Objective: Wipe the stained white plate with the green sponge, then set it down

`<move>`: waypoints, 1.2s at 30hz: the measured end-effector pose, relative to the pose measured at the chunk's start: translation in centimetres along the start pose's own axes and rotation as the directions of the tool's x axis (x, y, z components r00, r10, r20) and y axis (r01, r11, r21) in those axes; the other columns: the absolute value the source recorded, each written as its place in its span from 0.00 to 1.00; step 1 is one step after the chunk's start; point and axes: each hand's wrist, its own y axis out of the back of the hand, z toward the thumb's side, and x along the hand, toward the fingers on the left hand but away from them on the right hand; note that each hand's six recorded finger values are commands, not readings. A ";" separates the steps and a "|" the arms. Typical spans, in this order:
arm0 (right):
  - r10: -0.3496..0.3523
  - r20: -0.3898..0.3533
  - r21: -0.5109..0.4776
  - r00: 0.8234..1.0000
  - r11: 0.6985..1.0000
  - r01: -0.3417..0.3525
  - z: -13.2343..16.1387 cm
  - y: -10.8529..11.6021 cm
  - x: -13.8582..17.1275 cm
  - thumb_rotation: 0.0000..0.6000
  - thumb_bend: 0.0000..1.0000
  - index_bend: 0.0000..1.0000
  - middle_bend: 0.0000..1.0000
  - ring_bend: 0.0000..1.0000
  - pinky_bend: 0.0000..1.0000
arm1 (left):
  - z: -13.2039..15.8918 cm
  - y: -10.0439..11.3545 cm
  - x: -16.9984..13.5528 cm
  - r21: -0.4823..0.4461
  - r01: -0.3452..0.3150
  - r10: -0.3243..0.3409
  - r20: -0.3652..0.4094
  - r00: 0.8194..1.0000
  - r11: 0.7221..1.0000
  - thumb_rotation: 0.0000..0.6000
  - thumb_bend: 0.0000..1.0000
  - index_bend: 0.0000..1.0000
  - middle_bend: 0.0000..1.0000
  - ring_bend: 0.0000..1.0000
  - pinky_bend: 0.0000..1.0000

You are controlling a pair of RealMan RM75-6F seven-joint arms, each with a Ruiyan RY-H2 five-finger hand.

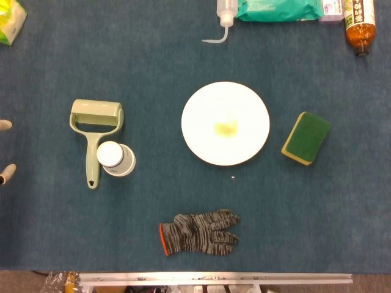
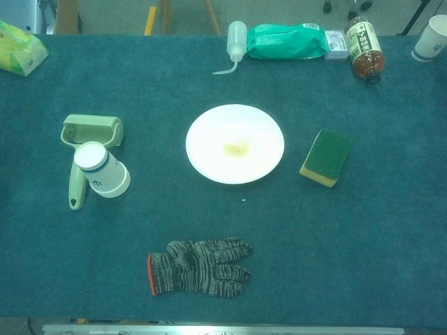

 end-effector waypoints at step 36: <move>0.073 -0.022 0.032 0.997 0.997 -0.072 -0.5 -0.6 -2.2 1.00 0.32 0.34 0.31 0.23 0.30 | 0.0 -0.4 0.1 -0.017 0.013 -0.014 -0.012 1.000 1.000 1.00 0.15 0.30 0.00 0.07 0.34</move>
